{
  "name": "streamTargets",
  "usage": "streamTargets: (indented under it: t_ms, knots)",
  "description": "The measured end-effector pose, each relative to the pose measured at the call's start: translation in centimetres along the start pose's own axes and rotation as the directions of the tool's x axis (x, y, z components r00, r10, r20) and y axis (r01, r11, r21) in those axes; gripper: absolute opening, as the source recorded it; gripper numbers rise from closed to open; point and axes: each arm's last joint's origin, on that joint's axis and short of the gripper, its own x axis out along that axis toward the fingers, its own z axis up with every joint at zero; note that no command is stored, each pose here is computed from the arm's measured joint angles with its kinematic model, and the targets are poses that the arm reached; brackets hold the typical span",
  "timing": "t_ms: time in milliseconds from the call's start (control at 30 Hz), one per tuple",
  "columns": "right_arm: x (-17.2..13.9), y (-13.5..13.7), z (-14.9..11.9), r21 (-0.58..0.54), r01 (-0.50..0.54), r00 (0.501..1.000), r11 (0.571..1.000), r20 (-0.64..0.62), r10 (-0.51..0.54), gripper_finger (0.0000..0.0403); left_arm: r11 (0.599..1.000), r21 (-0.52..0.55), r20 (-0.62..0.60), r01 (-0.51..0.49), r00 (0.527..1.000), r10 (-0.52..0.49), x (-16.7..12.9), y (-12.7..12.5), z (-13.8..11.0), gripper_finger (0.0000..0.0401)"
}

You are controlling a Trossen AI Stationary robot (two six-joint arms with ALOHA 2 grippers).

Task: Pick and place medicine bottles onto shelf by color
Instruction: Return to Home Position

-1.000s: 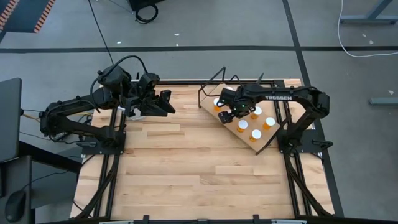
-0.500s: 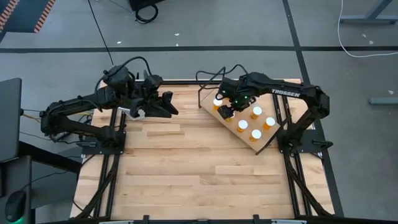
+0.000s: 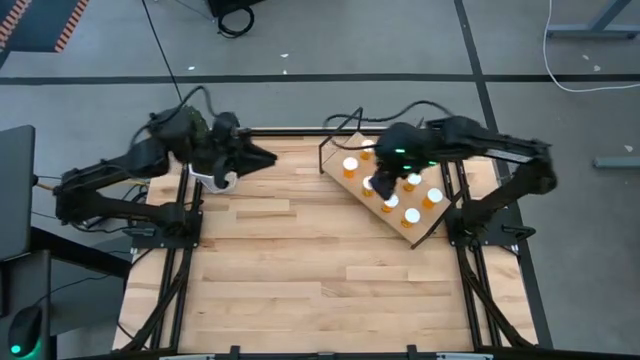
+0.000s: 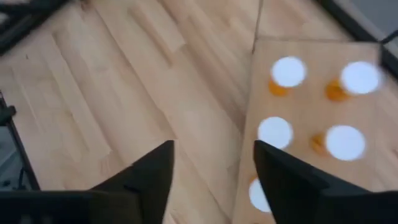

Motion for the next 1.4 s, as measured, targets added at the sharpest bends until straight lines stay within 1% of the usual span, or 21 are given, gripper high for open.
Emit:
streamTargets:
  t_ms: [67, 167, 200, 300, 433, 500, 567, 700, 767, 833, 867, 933, 1000, 1100, 1200, 1300, 1367, 1400]
  knots:
    - [-1.6, -0.4, -1.4, -0.002, 0.001, 0.998, 1.000, 0.061, -0.001, 0.0213, 0.994, 0.035, 0.005, -0.101, 0.995, 0.101, -1.7, -0.6, -0.3, 0.0080]
    - [-3.4, -1.2, -3.5, -0.019, -0.075, 0.982, 0.997, 0.175, 0.077, 0.0155, 0.970, 0.083, 0.036, -0.227, 0.974, 0.225, -4.0, -1.7, -0.8, 0.0018]
    - [-3.8, -1.5, -4.3, -0.028, -0.115, 0.971, 0.993, 0.209, 0.118, 0.0134, 0.964, 0.096, 0.053, -0.250, 0.968, 0.246, -4.7, -2.1, -0.9, 0.0011]
    - [-4.2, -2.7, -6.5, -0.042, -0.206, 0.924, 0.978, 0.320, 0.209, 0.0074, 0.945, 0.144, 0.087, -0.294, 0.955, 0.284, -6.4, -3.0, -1.1, 0.0008]
    - [-3.1, -4.8, -8.8, 0.026, -0.319, 0.842, 0.947, 0.468, 0.270, 0.0014, 0.916, 0.178, 0.108, -0.360, 0.932, 0.345, -7.7, -3.5, -1.6, 0.0004]
    - [-2.5, -5.6, -9.9, 0.062, -0.383, 0.808, 0.922, 0.506, 0.302, 0.0007, 0.918, 0.181, 0.121, -0.354, 0.934, 0.336, -7.9, -3.3, -2.2, 0.0004]
    - [-2.2, -6.4, -10.9, 0.093, -0.437, 0.786, 0.895, 0.523, 0.330, 0.0007, 0.928, 0.174, 0.134, -0.329, 0.942, 0.309, -8.1, -2.7, -3.6, 0.0003]
    - [-2.4, -7.7, -12.6, 0.122, -0.472, 0.763, 0.873, 0.553, 0.335, 0.0006, 0.963, 0.101, 0.205, -0.251, 0.952, 0.226, -8.4, -0.4, -7.4, 0.0002]
    - [-2.7, -8.5, -13.1, 0.136, -0.455, 0.748, 0.880, 0.595, 0.294, 0.0006, 0.976, 0.082, 0.284, -0.201, 0.943, 0.171, -9.1, 0.4, -8.8, 0.0002]
    - [-3.1, -9.2, -13.4, 0.171, -0.426, 0.725, 0.889, 0.653, 0.222, 0.0006, 0.984, 0.078, 0.381, -0.161, 0.917, 0.119, -10.1, 0.8, -9.5, 0.0002]
    - [-3.0, -9.6, -13.6, 0.188, -0.417, 0.716, 0.889, 0.670, 0.194, 0.0005, 0.986, 0.073, 0.411, -0.153, 0.905, 0.110, -10.6, 1.0, -9.9, 0.0002]
    - [-2.7, -10.1, -13.9, 0.215, -0.422, 0.709, 0.881, 0.684, 0.173, 0.0005, 0.985, 0.055, 0.437, -0.161, 0.891, 0.121, -11.6, 1.4, -10.7, 0.0001]
    - [-2.1, -10.4, -14.4, 0.226, -0.452, 0.716, 0.863, 0.668, 0.201, 0.0005, 0.986, 0.025, 0.444, -0.166, 0.885, 0.138, -12.5, 1.9, -11.7, 0.0001]
    - [-1.4, -10.7, -14.9, 0.215, -0.508, 0.709, 0.834, 0.655, 0.263, 0.0005, 0.990, -0.006, 0.483, -0.141, 0.866, 0.127, -13.9, 2.5, -12.9, 0.0001]
    - [-1.1, -11.1, -15.6, 0.209, -0.517, 0.696, 0.830, 0.667, 0.266, 0.0005, 0.992, -0.034, 0.530, -0.122, 0.839, 0.121, -15.1, 3.0, -14.0, 0.0001]
    - [-0.6, -11.7, -16.6, 0.221, -0.510, 0.686, 0.832, 0.688, 0.238, 0.0004, 0.990, -0.083, 0.525, -0.114, 0.840, 0.141, -15.0, 4.1, -15.4, 0.0001]
    - [-0.2, -12.2, -17.4, 0.234, -0.524, 0.671, 0.819, 0.705, 0.228, 0.0004, 0.985, -0.113, 0.487, -0.129, 0.857, 0.168, -14.4, 4.9, -16.4, 0.0001]
    - [0.1, -12.3, -17.8, 0.239, -0.538, 0.662, 0.809, 0.714, 0.229, 0.0004, 0.986, -0.120, 0.493, -0.115, 0.855, 0.160, -14.1, 5.0, -16.4, 0.0001]
